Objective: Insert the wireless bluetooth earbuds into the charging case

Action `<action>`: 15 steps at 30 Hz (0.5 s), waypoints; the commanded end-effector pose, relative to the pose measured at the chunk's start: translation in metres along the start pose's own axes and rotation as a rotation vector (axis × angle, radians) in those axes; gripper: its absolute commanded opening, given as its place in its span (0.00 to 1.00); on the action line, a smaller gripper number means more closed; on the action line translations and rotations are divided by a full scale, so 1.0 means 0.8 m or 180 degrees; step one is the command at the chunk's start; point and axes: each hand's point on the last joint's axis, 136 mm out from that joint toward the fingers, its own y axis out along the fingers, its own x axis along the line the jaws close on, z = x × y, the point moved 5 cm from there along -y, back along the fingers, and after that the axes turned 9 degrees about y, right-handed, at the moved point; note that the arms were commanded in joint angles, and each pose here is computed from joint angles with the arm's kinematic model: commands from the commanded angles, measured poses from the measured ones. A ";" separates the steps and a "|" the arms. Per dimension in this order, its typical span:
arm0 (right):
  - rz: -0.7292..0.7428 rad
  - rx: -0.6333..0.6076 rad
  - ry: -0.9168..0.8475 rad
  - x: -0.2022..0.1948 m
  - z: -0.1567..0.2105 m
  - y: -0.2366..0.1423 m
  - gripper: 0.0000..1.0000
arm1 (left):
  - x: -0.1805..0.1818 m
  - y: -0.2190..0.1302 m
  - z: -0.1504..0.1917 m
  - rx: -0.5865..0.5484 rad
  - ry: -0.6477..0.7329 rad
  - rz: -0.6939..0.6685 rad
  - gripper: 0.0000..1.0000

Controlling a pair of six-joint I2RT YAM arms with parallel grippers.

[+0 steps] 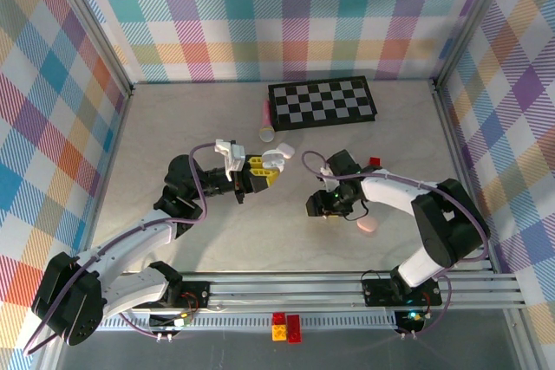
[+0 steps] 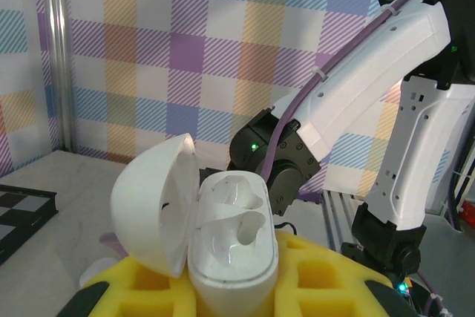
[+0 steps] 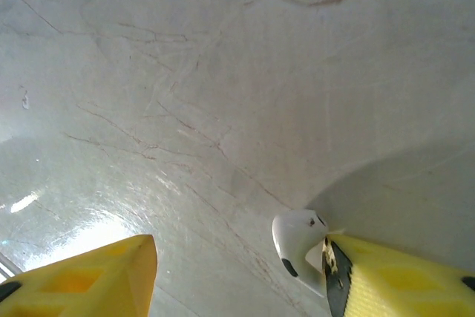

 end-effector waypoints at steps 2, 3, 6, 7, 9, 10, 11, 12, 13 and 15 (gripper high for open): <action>0.0248 -0.0030 0.0057 -0.003 0.005 -0.010 0.60 | 0.004 -0.008 -0.001 -0.0042 0.0094 -0.0094 0.06; 0.0318 -0.0056 0.0042 -0.002 0.003 -0.014 0.60 | 0.005 -0.009 0.001 -0.0038 0.0090 -0.0118 0.06; 0.0624 -0.0121 -0.0012 -0.002 -0.004 -0.026 0.61 | 0.010 -0.015 0.005 -0.0027 0.0090 -0.0226 0.05; 0.0726 -0.0134 -0.0032 0.000 -0.007 -0.030 0.61 | 0.014 -0.019 0.007 -0.0023 0.0085 -0.0288 0.05; 0.0894 -0.0109 -0.0065 0.000 -0.009 -0.033 0.61 | 0.022 -0.025 0.013 -0.0010 0.0075 -0.0410 0.05; 0.0968 -0.0060 -0.0105 0.003 -0.010 -0.034 0.61 | 0.025 -0.029 0.015 -0.0031 0.0085 -0.0453 0.05; 0.1041 0.0001 -0.0136 0.004 -0.011 -0.033 0.60 | 0.029 -0.033 0.017 -0.0065 0.0087 -0.0516 0.05; 0.1119 0.0045 -0.0159 0.005 -0.012 -0.033 0.60 | 0.033 -0.038 0.018 -0.0097 0.0087 -0.0578 0.05; 0.1210 0.0102 -0.0187 0.006 -0.013 -0.033 0.58 | 0.036 -0.042 0.018 -0.0130 0.0085 -0.0632 0.05; 0.1339 0.0213 -0.0245 0.011 -0.015 -0.032 0.57 | 0.044 -0.051 0.018 -0.0184 0.0053 -0.0778 0.05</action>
